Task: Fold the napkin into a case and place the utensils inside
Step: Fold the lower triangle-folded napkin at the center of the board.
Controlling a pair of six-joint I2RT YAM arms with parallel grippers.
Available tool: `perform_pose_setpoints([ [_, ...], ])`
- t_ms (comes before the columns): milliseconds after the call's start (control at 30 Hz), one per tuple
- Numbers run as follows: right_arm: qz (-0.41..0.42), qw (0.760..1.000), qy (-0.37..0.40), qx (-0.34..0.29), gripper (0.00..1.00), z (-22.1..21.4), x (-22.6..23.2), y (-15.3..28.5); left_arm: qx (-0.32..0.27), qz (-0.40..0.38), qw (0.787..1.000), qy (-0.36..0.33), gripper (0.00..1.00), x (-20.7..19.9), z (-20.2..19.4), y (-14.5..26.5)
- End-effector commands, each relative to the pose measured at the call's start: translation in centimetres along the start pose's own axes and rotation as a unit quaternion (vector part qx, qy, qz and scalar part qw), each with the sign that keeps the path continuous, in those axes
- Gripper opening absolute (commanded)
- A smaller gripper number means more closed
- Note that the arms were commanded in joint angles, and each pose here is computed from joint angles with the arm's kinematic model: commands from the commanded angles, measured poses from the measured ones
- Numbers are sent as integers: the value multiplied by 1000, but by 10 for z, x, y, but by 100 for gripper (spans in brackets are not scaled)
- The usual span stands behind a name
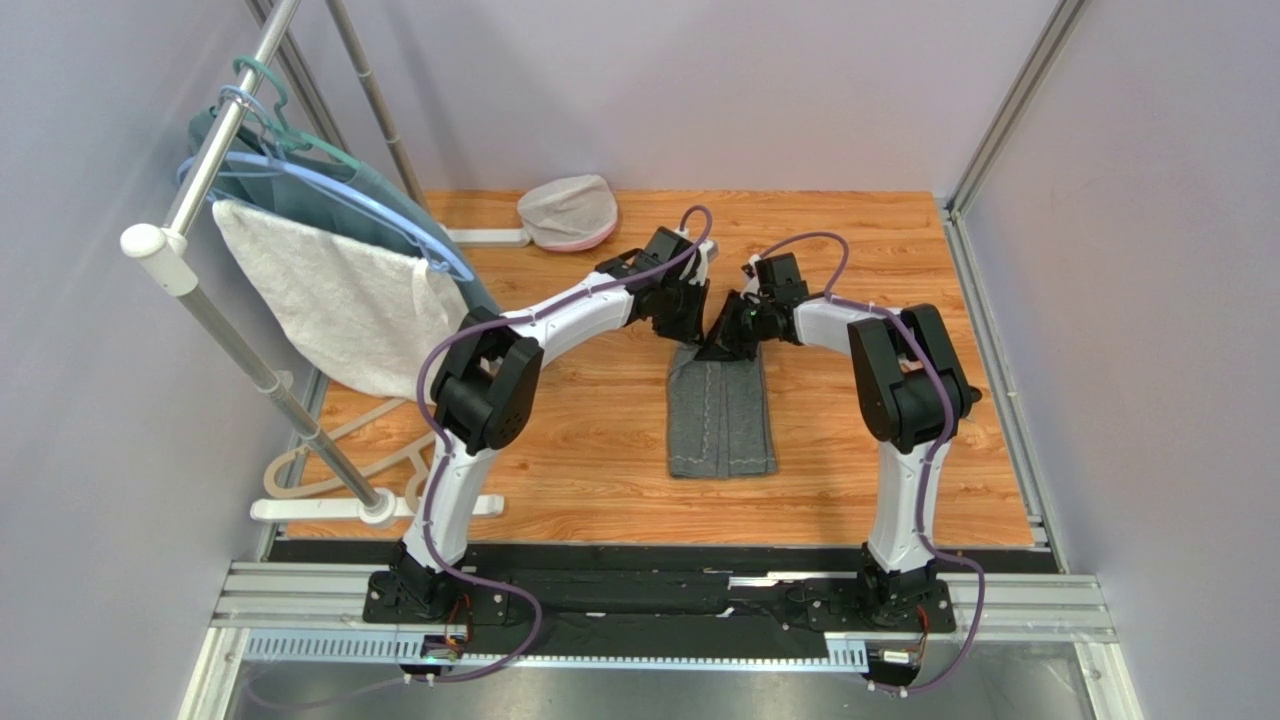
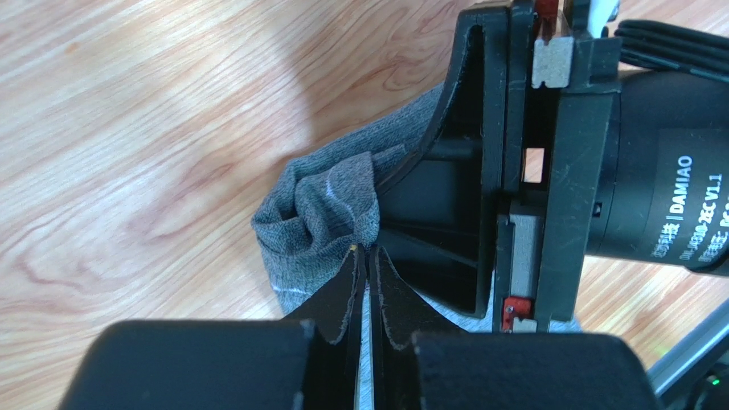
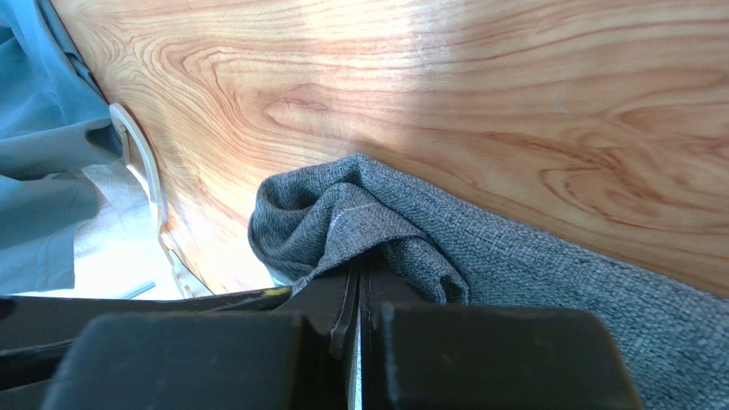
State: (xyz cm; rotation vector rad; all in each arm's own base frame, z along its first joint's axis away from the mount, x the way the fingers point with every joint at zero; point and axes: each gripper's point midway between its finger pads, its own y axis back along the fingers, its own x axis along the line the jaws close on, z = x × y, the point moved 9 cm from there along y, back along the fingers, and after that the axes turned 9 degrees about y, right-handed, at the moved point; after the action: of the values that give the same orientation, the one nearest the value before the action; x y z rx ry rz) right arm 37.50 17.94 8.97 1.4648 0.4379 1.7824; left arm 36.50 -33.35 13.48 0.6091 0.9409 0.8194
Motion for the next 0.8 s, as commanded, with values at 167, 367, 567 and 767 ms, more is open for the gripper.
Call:
perform_pose_setpoints([
  [167, -13, 999, 14, -45, 0, 18, 3, 33, -38, -15, 998, 37, 22, -2, -3, -12],
  [367, -18, 998, 33, -48, 0, 19, 6, 51, -82, -25, 995, 41, 31, -3, 16, 12],
  [567, -25, 997, 50, -56, 0, 28, 16, 62, -98, -72, 991, 60, 32, -12, 25, 40],
  [767, -19, 997, 56, -58, 0, 30, 22, 67, -88, -69, 989, 102, 31, 1, 29, 52],
])
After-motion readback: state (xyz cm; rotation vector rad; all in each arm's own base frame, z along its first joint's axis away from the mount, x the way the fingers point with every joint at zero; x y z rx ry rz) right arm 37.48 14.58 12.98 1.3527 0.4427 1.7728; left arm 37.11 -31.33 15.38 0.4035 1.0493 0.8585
